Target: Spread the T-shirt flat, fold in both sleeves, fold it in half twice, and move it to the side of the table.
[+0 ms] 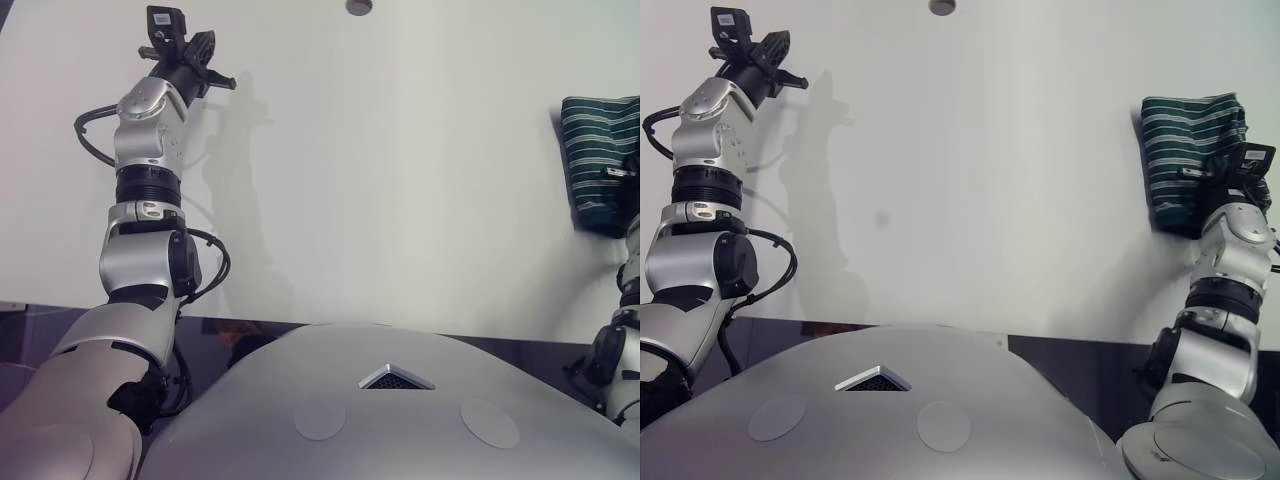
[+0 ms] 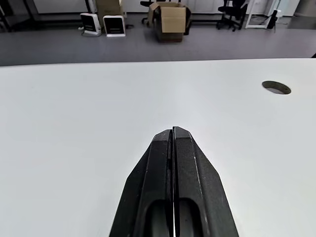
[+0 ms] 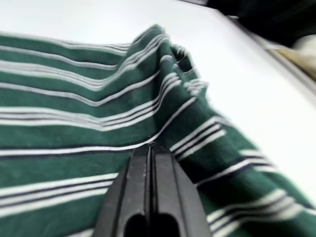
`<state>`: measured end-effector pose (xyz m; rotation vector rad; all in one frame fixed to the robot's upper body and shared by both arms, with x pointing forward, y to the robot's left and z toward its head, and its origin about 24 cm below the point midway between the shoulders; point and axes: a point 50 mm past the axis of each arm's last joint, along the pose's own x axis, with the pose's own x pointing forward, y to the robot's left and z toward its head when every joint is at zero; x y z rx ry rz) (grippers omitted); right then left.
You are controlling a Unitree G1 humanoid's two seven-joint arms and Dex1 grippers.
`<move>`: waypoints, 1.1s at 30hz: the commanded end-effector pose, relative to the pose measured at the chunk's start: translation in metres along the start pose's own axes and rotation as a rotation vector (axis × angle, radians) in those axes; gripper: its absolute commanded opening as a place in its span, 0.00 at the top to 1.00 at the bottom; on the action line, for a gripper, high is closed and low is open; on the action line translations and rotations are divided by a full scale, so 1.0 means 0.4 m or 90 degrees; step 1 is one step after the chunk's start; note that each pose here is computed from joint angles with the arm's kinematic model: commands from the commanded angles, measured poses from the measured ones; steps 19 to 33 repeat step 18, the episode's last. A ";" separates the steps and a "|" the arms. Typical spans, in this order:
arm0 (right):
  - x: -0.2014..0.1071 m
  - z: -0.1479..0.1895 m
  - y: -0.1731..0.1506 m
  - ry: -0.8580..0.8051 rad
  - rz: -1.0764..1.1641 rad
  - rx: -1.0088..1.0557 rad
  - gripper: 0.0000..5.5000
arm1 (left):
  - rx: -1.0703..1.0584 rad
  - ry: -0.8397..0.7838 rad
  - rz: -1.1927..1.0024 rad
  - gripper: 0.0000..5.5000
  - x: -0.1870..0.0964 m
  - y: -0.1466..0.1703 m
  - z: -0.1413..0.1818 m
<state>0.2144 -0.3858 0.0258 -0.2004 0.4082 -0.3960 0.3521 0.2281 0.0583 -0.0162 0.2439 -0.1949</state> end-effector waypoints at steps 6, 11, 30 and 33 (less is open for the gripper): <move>-0.061 0.362 0.360 -0.422 0.078 0.143 1.00 | 0.036 -0.098 0.024 1.00 0.003 -0.073 0.022; -0.104 0.297 0.470 -0.380 0.118 0.126 1.00 | 0.024 -0.132 0.018 1.00 -0.032 -0.124 -0.005; -0.100 0.262 0.458 -0.351 0.120 0.090 1.00 | -0.011 -0.149 0.046 1.00 -0.056 -0.136 -0.011; -0.100 0.262 0.458 -0.351 0.120 0.090 1.00 | -0.011 -0.149 0.046 1.00 -0.056 -0.136 -0.011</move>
